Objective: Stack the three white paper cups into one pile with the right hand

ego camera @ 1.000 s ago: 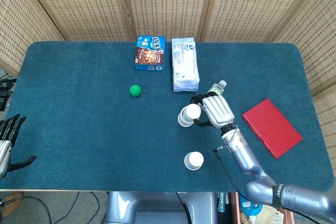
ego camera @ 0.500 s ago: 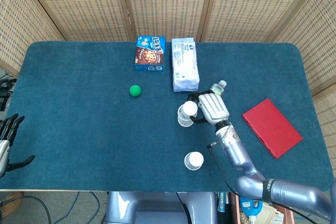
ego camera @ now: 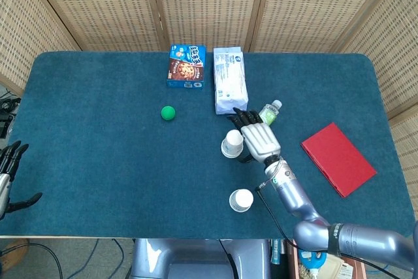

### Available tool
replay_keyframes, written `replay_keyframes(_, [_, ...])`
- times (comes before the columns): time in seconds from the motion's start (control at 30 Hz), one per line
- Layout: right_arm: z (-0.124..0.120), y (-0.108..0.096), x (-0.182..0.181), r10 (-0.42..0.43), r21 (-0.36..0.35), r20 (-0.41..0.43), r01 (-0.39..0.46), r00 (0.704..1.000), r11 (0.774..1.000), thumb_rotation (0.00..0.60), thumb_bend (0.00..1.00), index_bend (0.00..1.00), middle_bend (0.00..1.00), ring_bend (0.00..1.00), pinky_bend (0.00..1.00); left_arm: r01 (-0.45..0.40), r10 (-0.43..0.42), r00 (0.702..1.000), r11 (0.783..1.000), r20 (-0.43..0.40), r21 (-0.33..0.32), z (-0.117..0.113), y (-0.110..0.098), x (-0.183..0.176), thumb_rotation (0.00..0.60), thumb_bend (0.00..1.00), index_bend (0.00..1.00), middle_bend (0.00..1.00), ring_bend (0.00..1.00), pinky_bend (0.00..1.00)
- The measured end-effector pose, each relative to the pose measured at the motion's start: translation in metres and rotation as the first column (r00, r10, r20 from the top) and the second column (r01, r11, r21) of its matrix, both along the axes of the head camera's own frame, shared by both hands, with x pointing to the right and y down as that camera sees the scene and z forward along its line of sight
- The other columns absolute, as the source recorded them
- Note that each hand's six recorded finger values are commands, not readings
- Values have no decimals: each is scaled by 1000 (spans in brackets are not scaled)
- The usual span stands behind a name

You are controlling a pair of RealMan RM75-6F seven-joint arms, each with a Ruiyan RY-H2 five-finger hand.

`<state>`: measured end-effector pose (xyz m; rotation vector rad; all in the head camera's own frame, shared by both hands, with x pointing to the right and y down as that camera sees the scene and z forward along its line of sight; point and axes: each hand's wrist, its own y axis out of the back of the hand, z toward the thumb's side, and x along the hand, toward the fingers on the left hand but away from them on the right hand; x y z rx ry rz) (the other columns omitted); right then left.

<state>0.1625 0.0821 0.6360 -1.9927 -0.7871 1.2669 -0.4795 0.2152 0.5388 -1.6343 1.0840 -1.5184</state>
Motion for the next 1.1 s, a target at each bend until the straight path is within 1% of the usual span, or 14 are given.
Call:
replay_keyframes(0.1, [-9, 4, -1, -24, 19, 9, 24, 1000, 1000, 600, 0, 130, 23, 0, 0, -2, 2, 1000, 1000, 0, 0, 0, 0, 0, 600, 179, 0, 0, 0, 0])
replay_keyframes(0.2, [-19, 14, -1, -71, 30, 19, 71, 997, 997, 600, 0, 130, 69, 0, 0, -3, 3, 1000, 1000, -1, -1, 0, 1, 1, 600, 179, 0, 0, 0, 0])
replay_keyframes(0.3, [-26, 34, 0, -149, 22, 37, 148, 988, 989, 600, 0, 130, 106, 0, 0, -8, 8, 1000, 1000, 2, 0, 0, 2, 2, 600, 179, 0, 0, 0, 0])
replay_keyframes(0.4, [-29, 56, 3, -232, 13, 62, 232, 971, 973, 600, 0, 129, 126, 6, 8, -13, 13, 1000, 1000, 5, -1, 1, 3, 3, 600, 179, 0, 0, 0, 0])
replay_keyframes(0.43, [-30, 67, 4, -263, 5, 73, 264, 962, 965, 600, 0, 129, 131, 11, 13, -15, 15, 1000, 1000, 6, -2, 1, 3, 4, 600, 179, 0, 0, 0, 0])
replay_keyframes(0.53, [-24, 94, 9, -319, -38, 103, 324, 942, 945, 600, 0, 130, 140, 23, 21, -18, 18, 1000, 1000, 9, -3, 2, 4, 5, 600, 179, 0, 0, 0, 0])
replay_keyframes(0.63, [-13, 112, 15, -344, -80, 106, 353, 933, 932, 600, 0, 130, 144, 33, 22, -18, 18, 1000, 1000, 12, -4, 2, 4, 6, 600, 179, 0, 0, 0, 0])
replay_keyframes(0.77, [-3, 122, 13, -364, -108, 102, 374, 926, 921, 600, 0, 142, 164, 59, 60, -15, 16, 1000, 1000, 15, -5, 3, 4, 4, 600, 179, 0, 0, 0, 0])
replay_keyframes(0.9, [3, 125, 10, -375, -112, 95, 384, 922, 916, 600, 3, 174, 203, 106, 161, -13, 13, 1000, 1000, 14, -5, 3, 3, 4, 600, 179, 0, 0, 0, 0])
replay_keyframes(0.97, [8, 125, 10, -381, -106, 77, 388, 921, 916, 600, 25, 204, 247, 160, 230, -9, 9, 1000, 1000, 13, -4, 3, 3, 3, 600, 179, 0, 0, 0, 0])
replay_keyframes(1.03, [12, 124, 11, -379, -106, 65, 384, 923, 917, 600, 77, 251, 338, 270, 286, -8, 8, 1000, 1000, 12, -4, 3, 2, 3, 600, 180, 0, 0, 0, 0])
replay_keyframes(1.1, [14, 124, 12, -376, -106, 59, 380, 925, 919, 600, 135, 297, 417, 357, 308, -7, 8, 1000, 1000, 11, -4, 3, 2, 3, 600, 179, 0, 0, 0, 0])
